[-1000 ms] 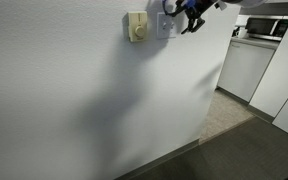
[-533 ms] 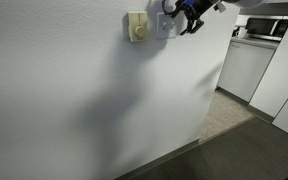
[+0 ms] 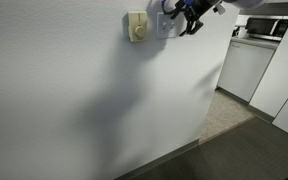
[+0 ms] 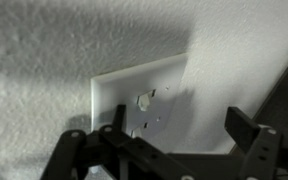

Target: Flick the right switch off

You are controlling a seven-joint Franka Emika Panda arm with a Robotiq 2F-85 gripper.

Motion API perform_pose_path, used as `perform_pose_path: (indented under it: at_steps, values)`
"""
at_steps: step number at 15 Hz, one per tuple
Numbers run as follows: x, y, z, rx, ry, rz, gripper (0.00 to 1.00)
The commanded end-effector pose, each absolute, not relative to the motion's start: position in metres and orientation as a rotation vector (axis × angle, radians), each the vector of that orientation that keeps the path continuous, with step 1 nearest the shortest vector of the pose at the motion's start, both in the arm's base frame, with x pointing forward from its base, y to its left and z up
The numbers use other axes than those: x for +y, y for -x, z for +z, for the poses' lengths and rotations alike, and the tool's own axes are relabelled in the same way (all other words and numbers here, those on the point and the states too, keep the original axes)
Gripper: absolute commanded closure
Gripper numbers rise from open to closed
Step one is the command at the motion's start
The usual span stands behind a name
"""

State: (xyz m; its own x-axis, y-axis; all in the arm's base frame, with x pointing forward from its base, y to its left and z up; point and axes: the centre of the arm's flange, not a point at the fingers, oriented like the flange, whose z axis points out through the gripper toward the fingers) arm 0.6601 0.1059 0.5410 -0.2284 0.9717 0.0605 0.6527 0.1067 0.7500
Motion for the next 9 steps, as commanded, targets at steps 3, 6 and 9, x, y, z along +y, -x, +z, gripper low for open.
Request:
perform_pose_path:
  at_steps: [3,6,9]
  values:
    - [0.092,-0.677,0.508,1.968,-1.641,0.907,0.00]
    - [0.088,-0.675,0.497,1.961,-1.689,0.919,0.00]
    - [0.079,-0.674,0.476,1.961,-1.757,0.911,0.00]
